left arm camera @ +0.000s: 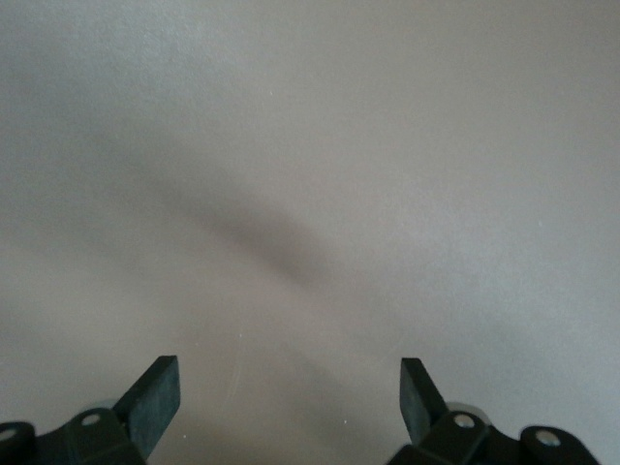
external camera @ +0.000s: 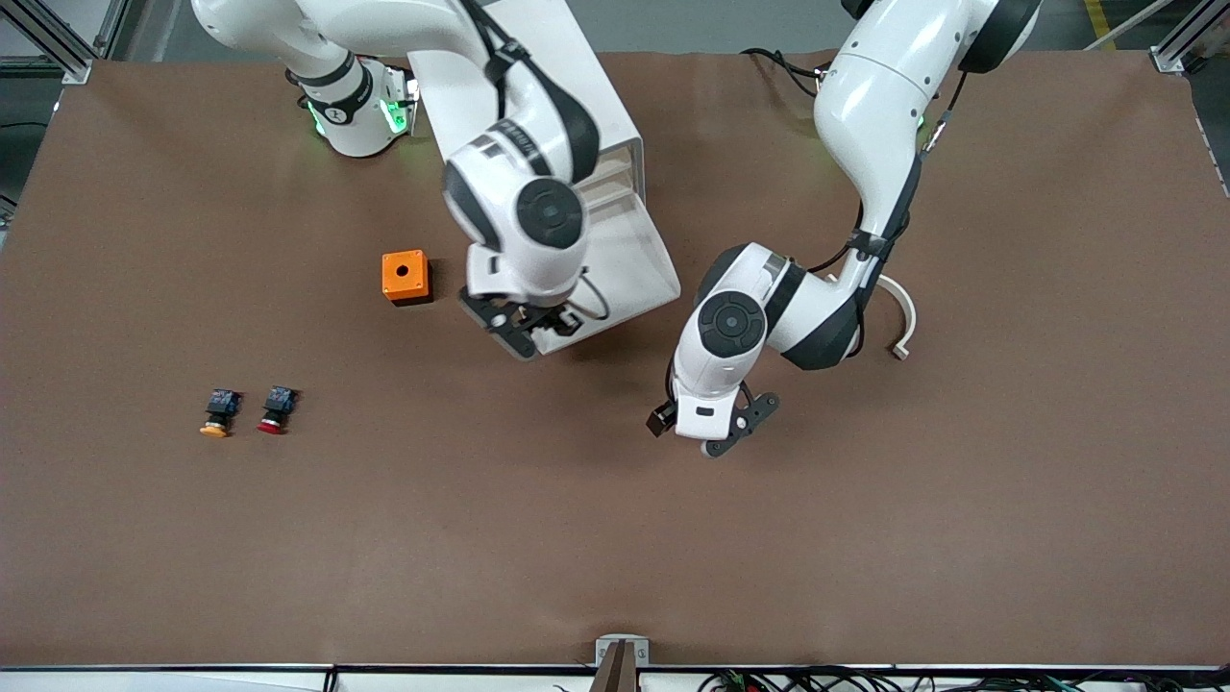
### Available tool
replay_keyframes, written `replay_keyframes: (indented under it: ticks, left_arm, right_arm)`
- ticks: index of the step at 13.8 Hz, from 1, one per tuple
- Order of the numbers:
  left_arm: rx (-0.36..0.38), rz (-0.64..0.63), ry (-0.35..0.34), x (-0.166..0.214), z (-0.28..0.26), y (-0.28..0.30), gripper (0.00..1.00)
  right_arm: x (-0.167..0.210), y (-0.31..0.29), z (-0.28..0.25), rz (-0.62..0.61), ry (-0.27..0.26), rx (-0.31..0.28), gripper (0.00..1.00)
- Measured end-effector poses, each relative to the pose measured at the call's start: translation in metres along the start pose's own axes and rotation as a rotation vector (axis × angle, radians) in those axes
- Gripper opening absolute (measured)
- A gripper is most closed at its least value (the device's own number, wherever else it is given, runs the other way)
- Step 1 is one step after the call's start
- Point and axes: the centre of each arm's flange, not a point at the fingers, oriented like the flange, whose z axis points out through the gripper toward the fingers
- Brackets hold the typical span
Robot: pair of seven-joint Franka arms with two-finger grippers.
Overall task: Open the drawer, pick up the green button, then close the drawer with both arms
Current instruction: 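Carry the green button toward the red button while the left gripper reaches the drawer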
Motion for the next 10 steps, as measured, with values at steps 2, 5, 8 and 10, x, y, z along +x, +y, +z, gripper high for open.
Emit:
replay_keyframes:
  ticks: [2, 5, 8, 10]
  left_arm:
    - [0.001, 0.011, -0.002, -0.008, 0.001, 0.002, 1.0]
    - [0.0, 0.042, -0.024, -0.032, 0.004, 0.008, 1.0]
    - [-0.001, 0.074, -0.04, -0.057, 0.005, 0.014, 1.0]
    - [0.004, 0.092, -0.044, -0.071, 0.008, 0.015, 1.0]
  right_arm:
    - [0.062, 0.04, 0.003, -0.072, -0.006, 0.052, 0.41]
    - [0.12, 0.107, 0.03, -0.172, 0.005, 0.117, 0.41]
    - [0.166, 0.153, 0.051, -0.275, 0.012, 0.137, 0.41]
    - [0.199, 0.177, 0.065, -0.33, 0.036, 0.161, 0.41]
